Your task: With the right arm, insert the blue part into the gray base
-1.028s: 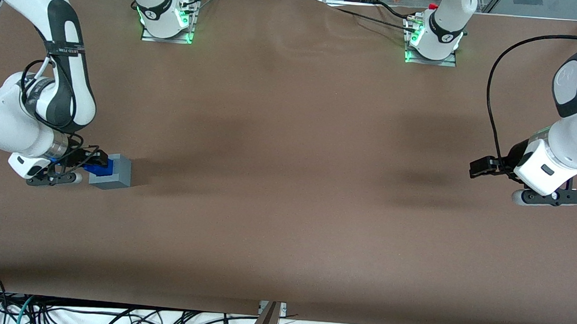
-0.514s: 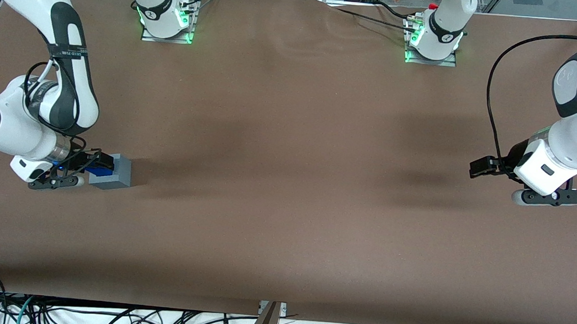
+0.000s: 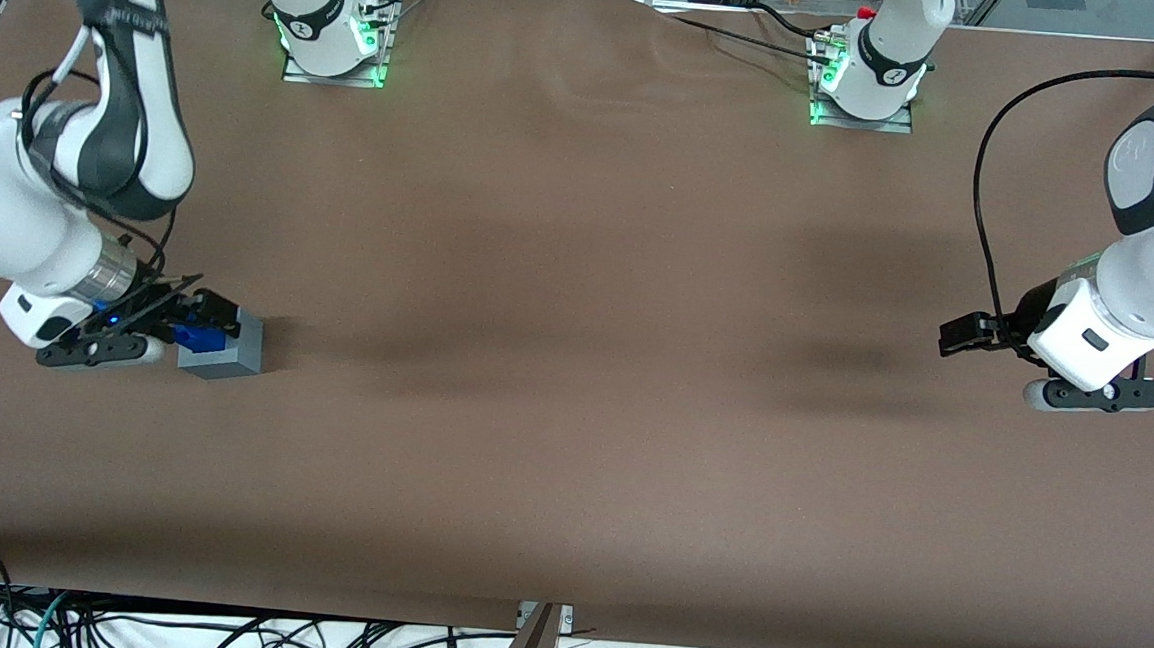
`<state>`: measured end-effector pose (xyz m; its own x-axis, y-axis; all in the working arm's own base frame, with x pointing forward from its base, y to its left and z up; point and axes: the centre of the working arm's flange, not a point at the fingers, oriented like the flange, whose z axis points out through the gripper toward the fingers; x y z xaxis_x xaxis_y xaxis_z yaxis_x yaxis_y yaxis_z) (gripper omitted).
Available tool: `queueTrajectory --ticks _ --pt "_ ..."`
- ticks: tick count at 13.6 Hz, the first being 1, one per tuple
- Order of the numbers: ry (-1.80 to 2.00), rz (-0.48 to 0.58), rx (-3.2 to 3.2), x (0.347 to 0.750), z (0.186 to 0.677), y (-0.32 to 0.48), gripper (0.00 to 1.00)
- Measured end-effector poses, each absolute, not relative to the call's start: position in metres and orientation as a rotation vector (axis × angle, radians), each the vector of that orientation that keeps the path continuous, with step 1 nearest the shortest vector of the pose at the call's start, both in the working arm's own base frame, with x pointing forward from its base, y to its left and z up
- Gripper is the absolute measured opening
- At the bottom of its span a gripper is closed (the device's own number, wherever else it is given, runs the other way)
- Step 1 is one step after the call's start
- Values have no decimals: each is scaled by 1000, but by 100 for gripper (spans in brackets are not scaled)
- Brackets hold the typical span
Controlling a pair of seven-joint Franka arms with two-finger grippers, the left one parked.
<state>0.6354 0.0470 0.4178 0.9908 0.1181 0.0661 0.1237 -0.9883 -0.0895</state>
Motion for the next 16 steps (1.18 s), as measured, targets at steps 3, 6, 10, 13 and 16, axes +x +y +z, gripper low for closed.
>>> queueTrajectory --ticks 3,6,10,13,16 --pt "-181 -58 -3070 610 471 70 100" --pt "-199 -17 -3071 594 506 65 100" --pt "-250 40 -3105 588 528 70 100" --pt "-258 100 -3122 586 523 63 100" --pt "-281 126 -3144 585 524 60 100"
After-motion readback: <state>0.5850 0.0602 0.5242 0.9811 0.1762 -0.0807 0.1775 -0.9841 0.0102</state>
